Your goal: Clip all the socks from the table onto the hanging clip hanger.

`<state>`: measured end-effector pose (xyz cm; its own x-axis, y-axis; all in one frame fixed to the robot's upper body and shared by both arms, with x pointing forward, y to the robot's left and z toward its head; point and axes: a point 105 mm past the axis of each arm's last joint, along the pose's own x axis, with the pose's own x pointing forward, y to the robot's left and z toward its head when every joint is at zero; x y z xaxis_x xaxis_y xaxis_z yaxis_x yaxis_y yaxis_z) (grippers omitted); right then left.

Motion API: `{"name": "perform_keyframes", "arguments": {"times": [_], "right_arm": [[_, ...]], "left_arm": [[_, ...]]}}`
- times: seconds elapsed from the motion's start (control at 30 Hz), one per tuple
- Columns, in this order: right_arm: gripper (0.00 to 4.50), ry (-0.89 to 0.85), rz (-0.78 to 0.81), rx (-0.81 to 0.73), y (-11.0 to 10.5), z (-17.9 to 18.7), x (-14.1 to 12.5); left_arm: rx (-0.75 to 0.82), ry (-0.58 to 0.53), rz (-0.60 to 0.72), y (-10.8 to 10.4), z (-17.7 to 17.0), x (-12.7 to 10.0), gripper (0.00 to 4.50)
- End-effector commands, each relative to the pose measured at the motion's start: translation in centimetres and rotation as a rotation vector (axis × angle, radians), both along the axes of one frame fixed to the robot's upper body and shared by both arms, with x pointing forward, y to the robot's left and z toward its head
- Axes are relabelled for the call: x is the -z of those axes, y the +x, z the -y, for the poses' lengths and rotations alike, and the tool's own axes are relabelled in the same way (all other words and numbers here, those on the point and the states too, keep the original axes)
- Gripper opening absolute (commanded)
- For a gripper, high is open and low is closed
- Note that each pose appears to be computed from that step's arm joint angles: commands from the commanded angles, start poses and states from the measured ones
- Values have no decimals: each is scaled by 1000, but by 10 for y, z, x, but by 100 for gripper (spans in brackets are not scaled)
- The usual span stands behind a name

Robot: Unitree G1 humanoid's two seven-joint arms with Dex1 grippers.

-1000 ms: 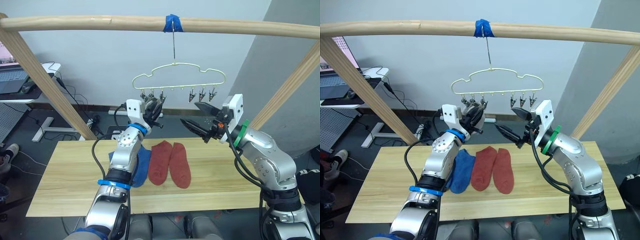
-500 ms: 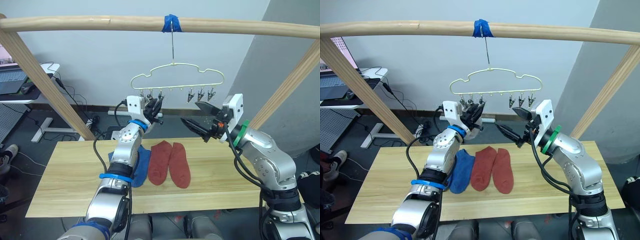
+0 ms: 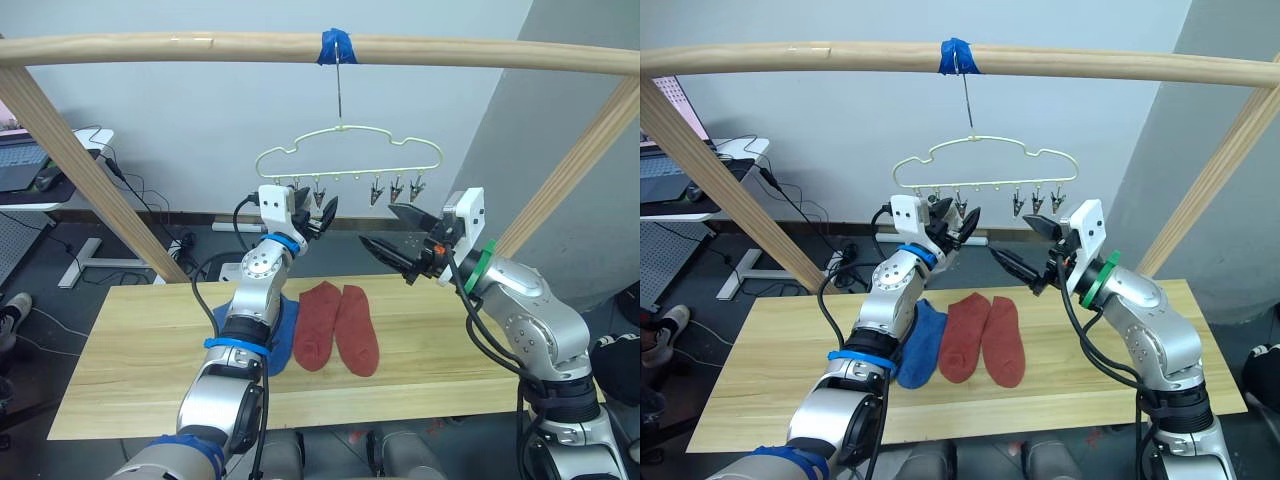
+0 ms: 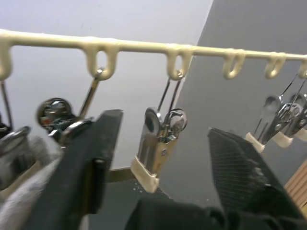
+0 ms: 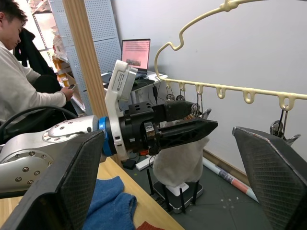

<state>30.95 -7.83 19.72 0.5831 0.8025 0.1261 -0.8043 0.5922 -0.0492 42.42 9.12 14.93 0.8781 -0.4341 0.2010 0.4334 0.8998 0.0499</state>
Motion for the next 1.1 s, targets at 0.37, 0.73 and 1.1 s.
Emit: {"name": "perform_keyframes", "arguments": {"times": [0.37, 0.73, 1.1], "right_arm": [[450, 18, 75, -19, -5, -2, -20], [450, 18, 80, -10, -5, -2, -20], [450, 22, 79, -3, -4, -1, -20]], "left_arm": [[22, -7, 62, -3, 7, -14, 322], [81, -32, 73, -6, 20, -18, 322], [75, -36, 78, -4, 19, -21, 322]]}}
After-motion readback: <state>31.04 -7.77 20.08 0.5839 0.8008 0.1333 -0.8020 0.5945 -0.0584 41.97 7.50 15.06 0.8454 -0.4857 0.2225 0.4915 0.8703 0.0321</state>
